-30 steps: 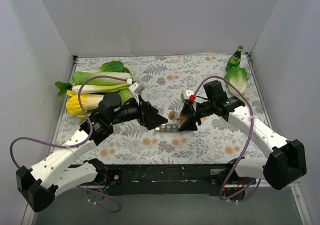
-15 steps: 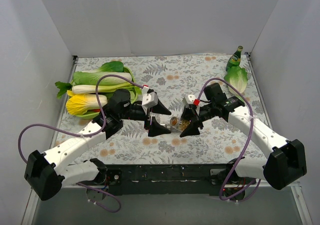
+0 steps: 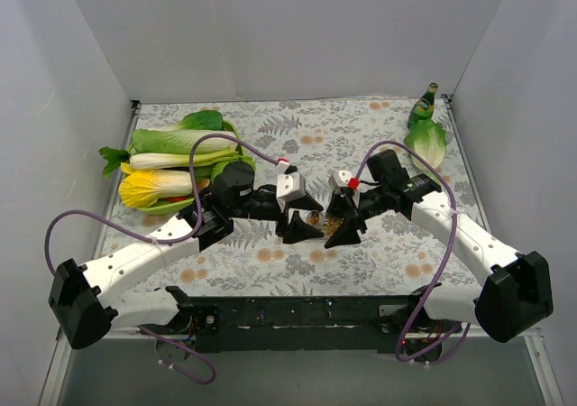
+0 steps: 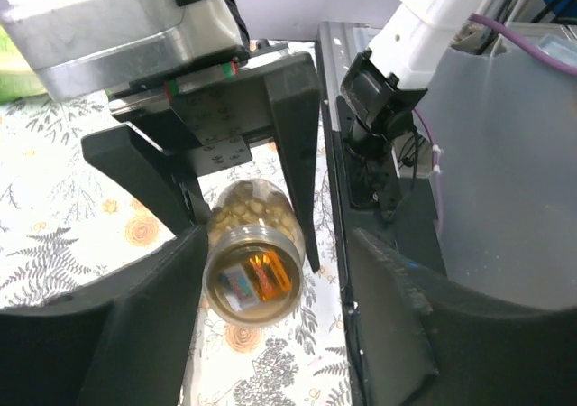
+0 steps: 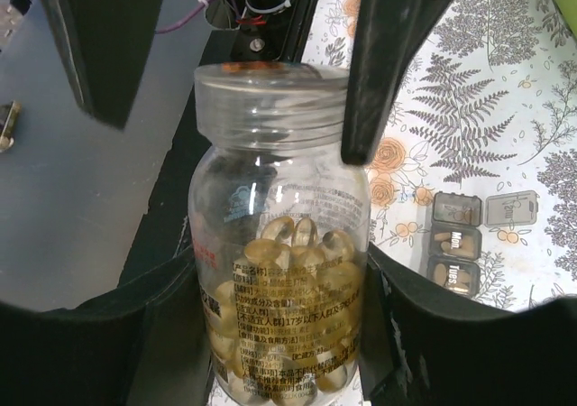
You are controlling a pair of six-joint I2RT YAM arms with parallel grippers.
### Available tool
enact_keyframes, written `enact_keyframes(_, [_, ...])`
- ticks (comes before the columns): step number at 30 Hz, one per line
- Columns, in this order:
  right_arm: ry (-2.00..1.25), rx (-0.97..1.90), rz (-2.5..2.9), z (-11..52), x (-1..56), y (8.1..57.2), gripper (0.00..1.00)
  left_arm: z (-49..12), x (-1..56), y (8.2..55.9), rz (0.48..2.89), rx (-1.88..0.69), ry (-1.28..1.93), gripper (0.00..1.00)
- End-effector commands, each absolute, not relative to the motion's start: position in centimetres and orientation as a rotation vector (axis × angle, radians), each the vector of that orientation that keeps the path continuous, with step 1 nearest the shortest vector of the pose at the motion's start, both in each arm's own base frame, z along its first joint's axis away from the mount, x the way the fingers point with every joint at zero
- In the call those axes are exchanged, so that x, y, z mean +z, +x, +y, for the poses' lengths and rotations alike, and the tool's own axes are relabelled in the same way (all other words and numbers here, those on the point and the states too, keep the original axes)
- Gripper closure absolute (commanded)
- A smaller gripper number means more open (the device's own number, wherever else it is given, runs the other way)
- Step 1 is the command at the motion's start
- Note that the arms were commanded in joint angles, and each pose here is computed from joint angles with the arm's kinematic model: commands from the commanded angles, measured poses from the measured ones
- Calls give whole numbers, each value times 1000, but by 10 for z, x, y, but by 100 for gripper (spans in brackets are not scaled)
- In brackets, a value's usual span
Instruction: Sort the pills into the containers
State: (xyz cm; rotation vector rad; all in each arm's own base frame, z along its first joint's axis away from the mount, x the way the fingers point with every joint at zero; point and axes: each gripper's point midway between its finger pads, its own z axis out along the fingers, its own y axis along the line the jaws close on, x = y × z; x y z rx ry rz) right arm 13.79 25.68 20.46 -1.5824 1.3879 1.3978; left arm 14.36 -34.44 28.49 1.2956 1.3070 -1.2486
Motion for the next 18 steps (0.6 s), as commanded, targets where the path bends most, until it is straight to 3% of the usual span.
enact_keyframes(1, [-1578, 1415, 1328, 261, 218, 139, 94, -351, 289, 155, 1356, -1083, 1293, 50])
enact_keyframes(5, [-1577, 1412, 1330, 261, 217, 139, 94, -350, 288, 163, 1414, -1047, 1252, 89])
enact_keyframes(8, [-1577, 1406, 1336, 261, 216, 140, 94, -348, 292, 167, 1458, -1043, 1198, 100])
enact_keyframes(16, [-1570, 1405, 1350, 262, 216, 142, 94, -344, 300, 164, 1551, -1109, 1083, 100])
enact_keyframes(17, [-1570, 1404, 1349, 262, 216, 142, 94, -343, 299, 164, 1558, -1109, 1071, 95])
enact_keyframes(18, [-1569, 1406, 1351, 262, 216, 142, 94, -341, 305, 165, 1557, -1114, 1038, 72])
